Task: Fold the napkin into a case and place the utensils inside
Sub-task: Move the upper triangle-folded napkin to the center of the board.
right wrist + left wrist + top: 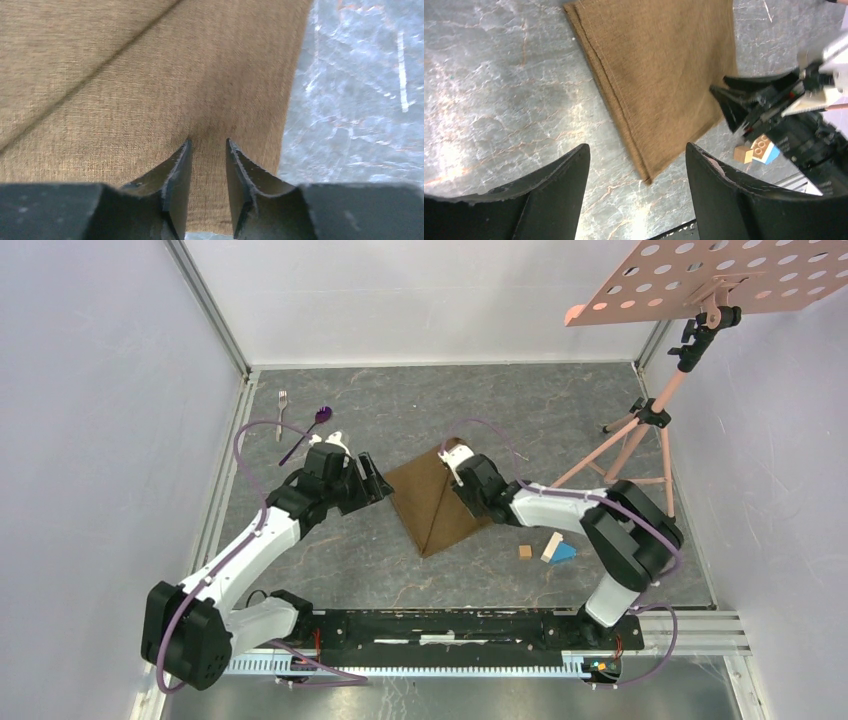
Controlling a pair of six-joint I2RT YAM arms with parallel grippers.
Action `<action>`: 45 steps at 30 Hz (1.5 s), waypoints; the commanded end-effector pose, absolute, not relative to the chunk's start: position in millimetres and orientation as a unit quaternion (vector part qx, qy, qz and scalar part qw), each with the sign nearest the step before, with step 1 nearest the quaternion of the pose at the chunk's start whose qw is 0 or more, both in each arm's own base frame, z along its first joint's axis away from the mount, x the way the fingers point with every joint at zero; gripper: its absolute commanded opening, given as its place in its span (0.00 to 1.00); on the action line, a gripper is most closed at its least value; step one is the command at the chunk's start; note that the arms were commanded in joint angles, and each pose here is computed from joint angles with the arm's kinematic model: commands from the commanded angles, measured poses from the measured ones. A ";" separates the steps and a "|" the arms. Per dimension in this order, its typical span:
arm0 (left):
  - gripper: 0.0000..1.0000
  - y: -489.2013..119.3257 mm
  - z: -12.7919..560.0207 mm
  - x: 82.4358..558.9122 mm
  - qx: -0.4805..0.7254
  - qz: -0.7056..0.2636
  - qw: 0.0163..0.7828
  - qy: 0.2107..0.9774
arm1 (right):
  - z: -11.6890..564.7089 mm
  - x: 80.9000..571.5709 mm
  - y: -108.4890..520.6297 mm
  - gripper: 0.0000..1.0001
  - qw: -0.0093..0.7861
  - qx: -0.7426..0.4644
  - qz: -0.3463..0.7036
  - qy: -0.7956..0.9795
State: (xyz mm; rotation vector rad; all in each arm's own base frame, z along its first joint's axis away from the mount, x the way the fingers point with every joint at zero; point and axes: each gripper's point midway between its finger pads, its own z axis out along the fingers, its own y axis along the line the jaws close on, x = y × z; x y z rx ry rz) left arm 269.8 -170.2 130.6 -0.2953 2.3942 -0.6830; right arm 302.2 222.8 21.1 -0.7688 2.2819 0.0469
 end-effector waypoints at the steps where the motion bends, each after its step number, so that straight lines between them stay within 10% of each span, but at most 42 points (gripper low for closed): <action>1: 0.78 -155.0 138.7 264.8 -0.138 -0.249 0.332 0.899 | 47.5 332.8 218.1 0.39 0.371 -0.325 -0.077 0.867; 9: 0.82 -101.0 146.3 261.2 -0.242 -0.157 0.373 0.882 | 95.9 247.2 338.1 0.77 0.331 -0.336 0.172 0.865; 19: 0.81 -96.0 132.6 255.6 -0.265 -0.145 0.348 0.888 | 79.4 217.0 385.3 0.51 0.294 -0.370 0.168 0.865; 45: 0.81 -100.7 122.2 254.8 -0.262 -0.153 0.333 0.893 | 12.0 207.8 357.4 0.50 0.270 -0.426 0.063 0.861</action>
